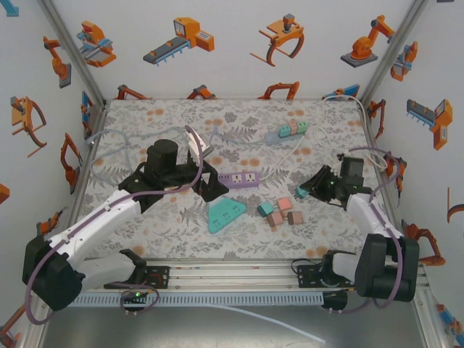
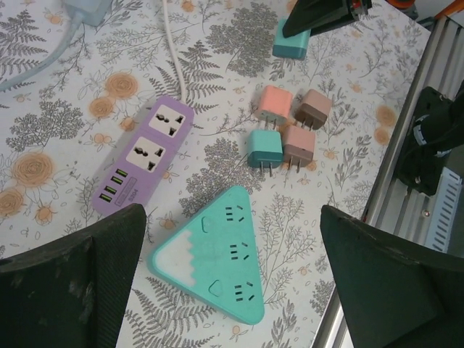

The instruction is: Pull the plug off the socket

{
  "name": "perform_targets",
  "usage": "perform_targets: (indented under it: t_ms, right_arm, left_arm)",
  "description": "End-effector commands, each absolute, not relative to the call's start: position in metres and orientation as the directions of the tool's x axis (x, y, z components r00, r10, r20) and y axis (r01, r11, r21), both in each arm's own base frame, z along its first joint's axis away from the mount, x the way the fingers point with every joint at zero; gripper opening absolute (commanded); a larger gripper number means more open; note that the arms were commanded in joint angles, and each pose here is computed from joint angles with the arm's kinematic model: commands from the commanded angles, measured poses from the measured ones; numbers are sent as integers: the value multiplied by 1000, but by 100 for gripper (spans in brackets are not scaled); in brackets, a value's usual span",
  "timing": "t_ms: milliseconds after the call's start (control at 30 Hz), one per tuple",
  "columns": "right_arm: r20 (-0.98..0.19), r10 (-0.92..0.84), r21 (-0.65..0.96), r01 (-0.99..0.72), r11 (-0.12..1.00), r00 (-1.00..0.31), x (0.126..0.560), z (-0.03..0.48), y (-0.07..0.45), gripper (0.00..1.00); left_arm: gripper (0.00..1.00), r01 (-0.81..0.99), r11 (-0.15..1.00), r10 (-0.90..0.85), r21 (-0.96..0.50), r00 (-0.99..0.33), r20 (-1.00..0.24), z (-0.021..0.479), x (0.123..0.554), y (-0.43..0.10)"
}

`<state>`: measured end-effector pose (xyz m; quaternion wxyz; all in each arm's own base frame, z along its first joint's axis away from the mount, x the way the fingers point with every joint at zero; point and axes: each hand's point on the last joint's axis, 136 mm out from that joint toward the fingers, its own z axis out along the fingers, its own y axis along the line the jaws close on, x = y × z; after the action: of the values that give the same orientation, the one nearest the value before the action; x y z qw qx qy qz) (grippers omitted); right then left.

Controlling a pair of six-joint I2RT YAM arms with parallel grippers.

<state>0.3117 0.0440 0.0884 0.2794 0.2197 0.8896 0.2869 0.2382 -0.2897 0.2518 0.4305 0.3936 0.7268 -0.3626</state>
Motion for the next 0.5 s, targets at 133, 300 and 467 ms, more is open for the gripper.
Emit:
perform_targets:
  t_ms: [133, 300, 467]
  right_arm:
    - [-379, 540, 671, 180, 720, -751, 317, 72, 51, 17]
    - [-347, 548, 663, 214, 717, -761, 309, 55, 51, 30]
    - [-337, 558, 635, 254, 729, -759, 301, 45, 46, 41]
  left_arm:
    - [97, 898, 413, 278, -154, -285, -918, 252, 235, -291]
    - [97, 897, 413, 285, -158, -292, -913, 249, 237, -294]
    - [97, 893, 421, 288, -158, -297, -910, 245, 240, -294]
